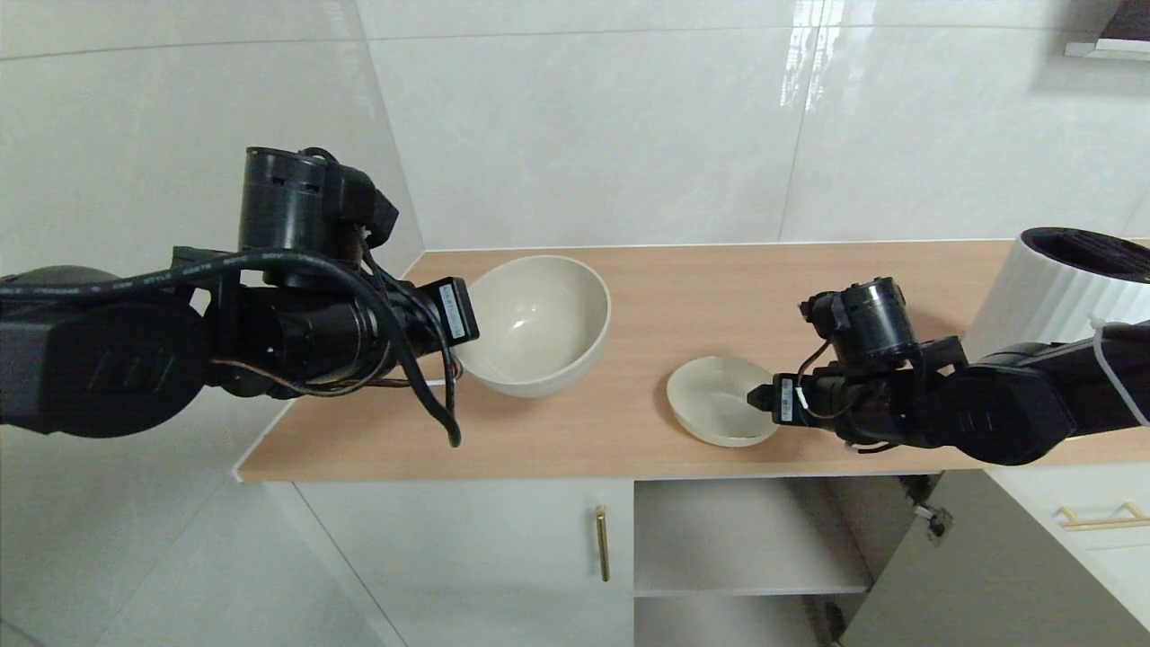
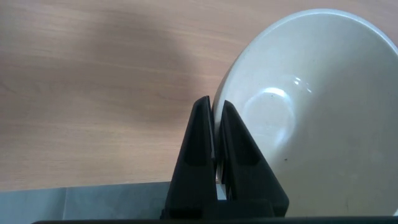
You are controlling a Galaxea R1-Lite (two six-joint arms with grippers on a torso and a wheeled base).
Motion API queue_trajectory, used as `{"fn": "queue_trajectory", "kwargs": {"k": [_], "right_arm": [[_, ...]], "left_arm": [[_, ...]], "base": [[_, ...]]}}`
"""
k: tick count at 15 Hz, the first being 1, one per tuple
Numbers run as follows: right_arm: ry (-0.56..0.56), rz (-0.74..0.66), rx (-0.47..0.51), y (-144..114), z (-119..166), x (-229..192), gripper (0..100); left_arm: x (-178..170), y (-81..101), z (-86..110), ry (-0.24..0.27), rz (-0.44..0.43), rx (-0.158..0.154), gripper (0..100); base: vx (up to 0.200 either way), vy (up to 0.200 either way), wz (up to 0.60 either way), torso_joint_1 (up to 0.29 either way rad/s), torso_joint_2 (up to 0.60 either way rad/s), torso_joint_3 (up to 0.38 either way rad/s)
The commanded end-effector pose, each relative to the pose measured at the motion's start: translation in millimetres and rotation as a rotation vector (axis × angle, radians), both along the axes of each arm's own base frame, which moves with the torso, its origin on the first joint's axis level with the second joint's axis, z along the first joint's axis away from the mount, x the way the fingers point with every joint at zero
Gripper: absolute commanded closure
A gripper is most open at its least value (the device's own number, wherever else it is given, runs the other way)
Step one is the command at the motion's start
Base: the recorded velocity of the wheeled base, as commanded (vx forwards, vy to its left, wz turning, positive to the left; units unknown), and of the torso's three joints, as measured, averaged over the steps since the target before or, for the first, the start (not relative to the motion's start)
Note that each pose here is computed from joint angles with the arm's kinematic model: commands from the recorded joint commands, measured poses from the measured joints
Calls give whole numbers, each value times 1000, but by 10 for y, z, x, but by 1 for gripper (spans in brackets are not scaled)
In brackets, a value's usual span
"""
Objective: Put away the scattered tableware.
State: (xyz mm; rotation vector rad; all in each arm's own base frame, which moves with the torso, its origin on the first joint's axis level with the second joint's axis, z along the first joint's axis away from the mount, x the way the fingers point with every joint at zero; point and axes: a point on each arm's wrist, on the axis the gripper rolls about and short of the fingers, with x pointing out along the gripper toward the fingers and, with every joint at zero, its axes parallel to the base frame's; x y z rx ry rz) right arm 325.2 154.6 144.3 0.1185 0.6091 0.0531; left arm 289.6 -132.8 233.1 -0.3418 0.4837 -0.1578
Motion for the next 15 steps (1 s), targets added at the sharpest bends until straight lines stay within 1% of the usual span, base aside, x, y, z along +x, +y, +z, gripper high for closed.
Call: {"fn": "queue_trajectory", "kwargs": {"k": [1, 4, 6, 9, 11, 12, 13, 14, 15], "right_arm": [[19, -3, -2, 28, -86, 55, 100], [30, -9, 2, 45, -137, 90, 100], [6, -20, 31, 36, -31, 72, 100], [-53, -6, 73, -77, 375, -164, 100], [-30, 58, 111, -188, 662, -425, 100], [-16, 109, 142, -237, 782, -564, 100], [-9, 125, 153, -276, 838, -642, 100], [15, 129, 146, -342, 879, -779, 100], [35, 128, 137, -380, 871, -855, 100]], "left_arm": [[-7, 4, 12, -4, 0, -2, 100], [-20, 10, 31, -9, 0, -4, 100], [-23, 11, 36, -11, 0, -5, 100], [-46, -10, 2, 1, -10, 0, 100], [-124, -26, -65, 23, -31, 11, 100], [-192, 2, -80, 29, -37, 12, 100], [-235, 26, -97, 34, -43, 10, 100], [-325, 61, -116, 26, -68, -1, 100], [-385, 89, -144, 17, -81, 1, 100]], "base": [[0, 0, 0, 0, 0, 0], [0, 0, 0, 0, 0, 0], [0, 0, 0, 0, 0, 0], [0, 0, 0, 0, 0, 0], [0, 0, 0, 0, 0, 0], [0, 0, 0, 0, 0, 0], [0, 0, 0, 0, 0, 0], [0, 0, 0, 0, 0, 0], [0, 0, 0, 0, 0, 0]]}}
